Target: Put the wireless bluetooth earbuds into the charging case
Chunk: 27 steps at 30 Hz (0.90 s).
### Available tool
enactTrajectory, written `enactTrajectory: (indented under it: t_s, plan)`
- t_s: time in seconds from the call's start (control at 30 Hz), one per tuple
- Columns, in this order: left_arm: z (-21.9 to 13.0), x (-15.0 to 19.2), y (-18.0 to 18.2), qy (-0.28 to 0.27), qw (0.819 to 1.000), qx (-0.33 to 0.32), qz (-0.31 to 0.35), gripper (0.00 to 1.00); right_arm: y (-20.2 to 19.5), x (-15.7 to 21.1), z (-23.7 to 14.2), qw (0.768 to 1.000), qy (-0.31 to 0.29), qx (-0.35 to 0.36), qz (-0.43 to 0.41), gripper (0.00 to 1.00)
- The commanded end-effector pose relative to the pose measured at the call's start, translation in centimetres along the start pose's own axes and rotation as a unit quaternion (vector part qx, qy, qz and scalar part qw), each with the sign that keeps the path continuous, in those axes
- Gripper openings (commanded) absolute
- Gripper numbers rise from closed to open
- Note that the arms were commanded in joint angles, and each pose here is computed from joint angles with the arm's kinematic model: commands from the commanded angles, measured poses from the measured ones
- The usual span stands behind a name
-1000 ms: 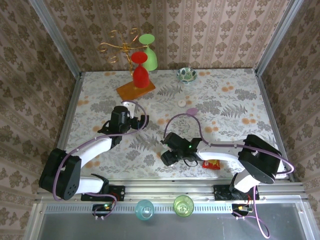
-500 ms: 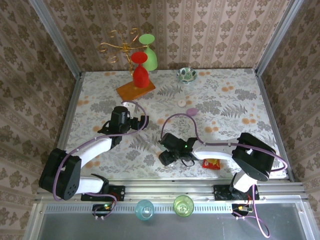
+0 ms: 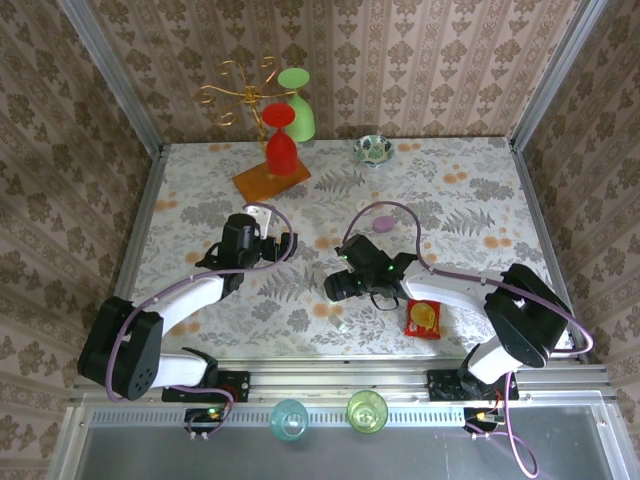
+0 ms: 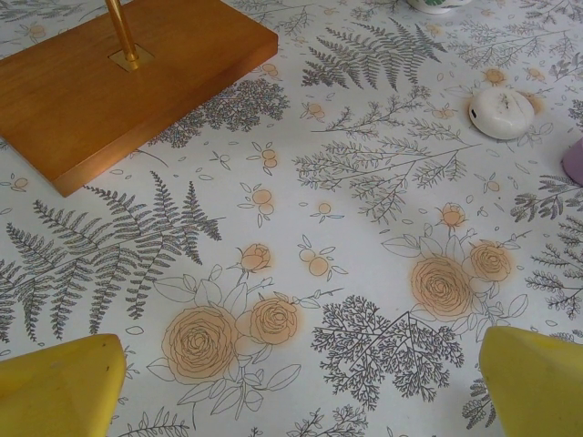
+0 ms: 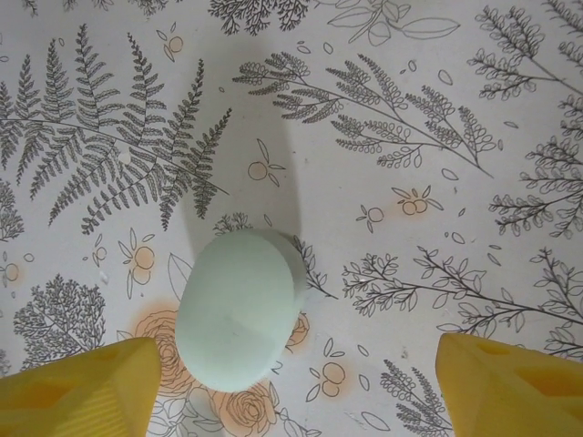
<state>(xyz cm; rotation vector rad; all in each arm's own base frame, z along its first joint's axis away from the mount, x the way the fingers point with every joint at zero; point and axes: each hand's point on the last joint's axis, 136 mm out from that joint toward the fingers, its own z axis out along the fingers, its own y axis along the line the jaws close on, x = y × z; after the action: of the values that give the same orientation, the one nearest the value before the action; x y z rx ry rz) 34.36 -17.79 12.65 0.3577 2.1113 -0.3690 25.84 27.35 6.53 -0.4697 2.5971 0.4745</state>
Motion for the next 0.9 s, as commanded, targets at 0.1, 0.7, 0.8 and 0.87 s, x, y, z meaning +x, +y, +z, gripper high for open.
enactTrajectory:
  t_s: [0.1, 0.7, 0.8, 0.87]
  plan:
    - [-0.5, -0.6, 0.0, -0.011, 1.0, 0.005, -0.008, 1.0, 1.3, 0.8, 1.6, 0.998, 0.048, -0.028, 0.014, 0.67]
    - [-0.5, -0.1, -0.1, -0.009, 1.0, 0.01, -0.004, 1.0, 1.4, -0.7, 4.3, 0.997, 0.066, -0.028, 0.001, 0.46]
    - [-0.7, 0.1, 0.0, -0.007, 1.0, 0.007, -0.003, 1.0, 2.0, -1.3, 3.4, 0.998, 0.052, -0.037, -0.028, 0.54]
    - [-0.8, 0.1, 0.2, -0.008, 1.0, 0.003, -0.003, 1.0, 2.4, -1.0, 2.8, 0.997, 0.04, -0.039, -0.054, 0.67]
